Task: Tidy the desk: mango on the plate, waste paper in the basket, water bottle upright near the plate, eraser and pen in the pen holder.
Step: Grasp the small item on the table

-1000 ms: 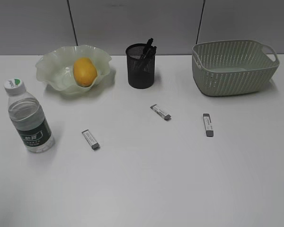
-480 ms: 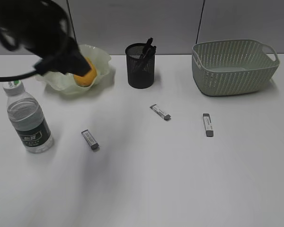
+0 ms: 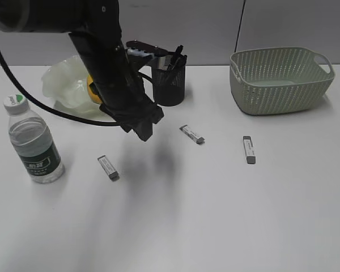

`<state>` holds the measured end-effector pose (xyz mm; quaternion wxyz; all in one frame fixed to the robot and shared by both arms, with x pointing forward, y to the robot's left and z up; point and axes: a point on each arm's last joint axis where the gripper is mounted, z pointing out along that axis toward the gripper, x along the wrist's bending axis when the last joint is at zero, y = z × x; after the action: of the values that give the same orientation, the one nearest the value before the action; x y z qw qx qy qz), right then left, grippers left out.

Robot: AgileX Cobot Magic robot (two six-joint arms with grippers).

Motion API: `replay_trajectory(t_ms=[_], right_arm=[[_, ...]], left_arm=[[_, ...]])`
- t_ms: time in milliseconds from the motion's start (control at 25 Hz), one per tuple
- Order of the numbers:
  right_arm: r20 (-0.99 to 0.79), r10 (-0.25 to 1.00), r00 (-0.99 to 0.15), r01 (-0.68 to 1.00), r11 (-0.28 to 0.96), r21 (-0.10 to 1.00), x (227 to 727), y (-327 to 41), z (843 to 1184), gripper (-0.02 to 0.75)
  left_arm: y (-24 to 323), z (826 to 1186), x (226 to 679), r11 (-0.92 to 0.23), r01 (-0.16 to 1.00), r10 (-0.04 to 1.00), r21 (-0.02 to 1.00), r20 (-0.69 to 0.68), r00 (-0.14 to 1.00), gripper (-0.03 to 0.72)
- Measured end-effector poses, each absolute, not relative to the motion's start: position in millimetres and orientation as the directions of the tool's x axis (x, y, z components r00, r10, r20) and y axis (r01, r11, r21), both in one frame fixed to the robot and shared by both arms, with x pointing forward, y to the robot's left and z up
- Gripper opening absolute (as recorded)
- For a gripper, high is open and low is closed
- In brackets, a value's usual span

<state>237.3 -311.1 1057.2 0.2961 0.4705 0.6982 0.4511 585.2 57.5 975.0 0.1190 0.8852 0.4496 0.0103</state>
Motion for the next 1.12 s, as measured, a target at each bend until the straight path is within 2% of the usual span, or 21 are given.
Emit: replay_trajectory(t_ms=[120,320,480,640,840,1000,1120], right_arm=[[0.011,0.924,-0.382,0.390,0.150,0.908,237.3,-311.1,1057.2,0.383],[0.011,0.924,-0.382,0.390,0.150,0.908,237.3,-311.1,1057.2,0.376],[0.012,0.924,-0.381,0.391,0.149,0.908,237.3,-311.1,1057.2,0.374],[0.012,0.924,-0.381,0.391,0.149,0.908,237.3,-311.1,1057.2,0.372],[0.012,0.924,-0.381,0.391,0.149,0.908,237.3,-311.1,1057.2,0.362],[0.012,0.924,-0.381,0.391,0.149,0.908,237.3,-311.1,1057.2,0.360],[0.012,0.925,-0.381,0.390,0.149,0.909,237.4,-311.1,1057.2,0.360]], left_arm=[[57.9,969.4,590.5,-0.404,0.888,0.894,0.219,-0.109,0.434,0.365],[64.5,961.9,596.4,-0.151,0.969,0.981,0.196,-0.088,0.171,0.412],[69.1,956.8,597.9,0.103,0.983,0.991,0.152,-0.101,-0.088,0.423],[71.0,953.1,595.3,0.315,0.944,0.947,0.099,-0.094,-0.307,0.424],[71.1,931.4,592.9,0.410,0.911,0.912,0.036,-0.020,-0.409,0.424],[75.3,930.2,591.7,0.465,0.884,0.884,0.051,0.034,-0.467,0.424],[75.2,929.5,593.3,0.502,0.862,0.863,0.066,0.025,-0.505,0.422]])
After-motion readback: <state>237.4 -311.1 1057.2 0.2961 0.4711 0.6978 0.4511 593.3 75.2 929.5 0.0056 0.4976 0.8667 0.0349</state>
